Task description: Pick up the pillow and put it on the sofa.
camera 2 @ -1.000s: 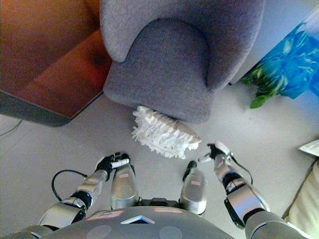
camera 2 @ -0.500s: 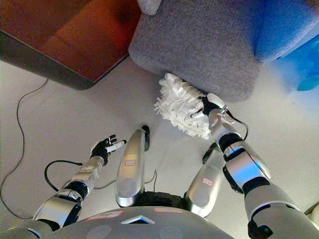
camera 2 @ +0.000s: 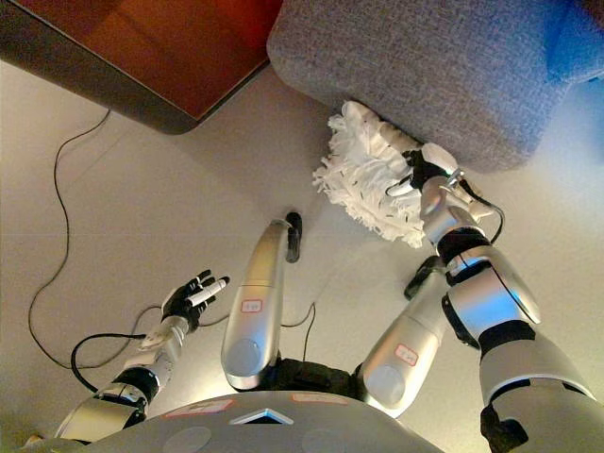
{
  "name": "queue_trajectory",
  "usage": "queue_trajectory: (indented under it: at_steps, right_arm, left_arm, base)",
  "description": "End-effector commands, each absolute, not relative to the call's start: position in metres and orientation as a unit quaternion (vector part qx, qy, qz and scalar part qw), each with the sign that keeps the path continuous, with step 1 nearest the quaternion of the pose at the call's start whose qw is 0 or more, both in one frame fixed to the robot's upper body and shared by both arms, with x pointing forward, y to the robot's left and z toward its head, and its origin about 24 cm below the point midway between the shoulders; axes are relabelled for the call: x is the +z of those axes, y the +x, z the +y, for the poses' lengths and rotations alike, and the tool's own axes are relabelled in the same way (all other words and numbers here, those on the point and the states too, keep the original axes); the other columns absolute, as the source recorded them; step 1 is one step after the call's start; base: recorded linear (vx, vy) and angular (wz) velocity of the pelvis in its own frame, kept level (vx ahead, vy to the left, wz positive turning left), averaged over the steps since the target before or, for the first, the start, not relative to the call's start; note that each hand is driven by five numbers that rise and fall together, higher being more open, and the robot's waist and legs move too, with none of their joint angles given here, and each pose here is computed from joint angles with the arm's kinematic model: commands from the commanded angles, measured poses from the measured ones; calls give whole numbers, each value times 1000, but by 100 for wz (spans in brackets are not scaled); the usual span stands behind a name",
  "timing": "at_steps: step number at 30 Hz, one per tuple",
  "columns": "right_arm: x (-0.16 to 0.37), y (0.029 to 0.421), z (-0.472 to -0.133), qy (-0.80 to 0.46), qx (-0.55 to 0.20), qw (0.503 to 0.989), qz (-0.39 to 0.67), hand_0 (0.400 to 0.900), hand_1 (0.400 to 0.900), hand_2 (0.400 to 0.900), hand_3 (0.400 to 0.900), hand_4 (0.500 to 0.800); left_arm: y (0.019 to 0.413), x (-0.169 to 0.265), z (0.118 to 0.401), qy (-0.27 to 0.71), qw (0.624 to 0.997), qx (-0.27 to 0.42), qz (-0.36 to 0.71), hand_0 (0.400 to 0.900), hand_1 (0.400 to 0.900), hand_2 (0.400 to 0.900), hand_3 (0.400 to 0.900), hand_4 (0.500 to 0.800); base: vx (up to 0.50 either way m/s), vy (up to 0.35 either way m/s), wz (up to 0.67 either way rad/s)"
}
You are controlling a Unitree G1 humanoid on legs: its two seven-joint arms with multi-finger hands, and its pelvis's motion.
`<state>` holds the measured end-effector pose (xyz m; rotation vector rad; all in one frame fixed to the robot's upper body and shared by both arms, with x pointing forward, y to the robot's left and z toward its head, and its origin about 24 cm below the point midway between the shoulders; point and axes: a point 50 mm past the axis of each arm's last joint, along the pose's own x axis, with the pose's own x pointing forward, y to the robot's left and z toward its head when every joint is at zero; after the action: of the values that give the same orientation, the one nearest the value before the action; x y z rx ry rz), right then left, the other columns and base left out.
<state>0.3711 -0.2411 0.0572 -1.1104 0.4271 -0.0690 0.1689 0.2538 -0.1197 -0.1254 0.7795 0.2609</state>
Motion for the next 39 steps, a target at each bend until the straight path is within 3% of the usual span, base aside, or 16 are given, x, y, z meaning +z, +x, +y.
queue_trajectory:
  at_steps: [1,11,18,39]
  right_arm:
    - [114,377,-291,-530,-171,816,156,900,900,900,900,800]
    - [127,374,-311,-513,-234,811,158,900,900,900,900,800]
    - [137,375,-316,-530,-216,805,156,900,900,900,900,800]
    - [191,403,-281,-511,-165,837,105,900,900,900,900,800]
  left_arm:
    - [150,-116,282,-52,916,166,362,900,900,900,900,800]
    - [155,-116,272,-74,919,155,355,900,900,900,900,800]
    - [157,-114,270,-84,922,155,344,900,900,900,900,800]
    - [173,-101,269,-124,937,167,279,900,900,900,900,800]
  base:
    - [-28,38,-6]
    - [-3,32,2]
    - [-7,22,4]
    - [-56,8,4]
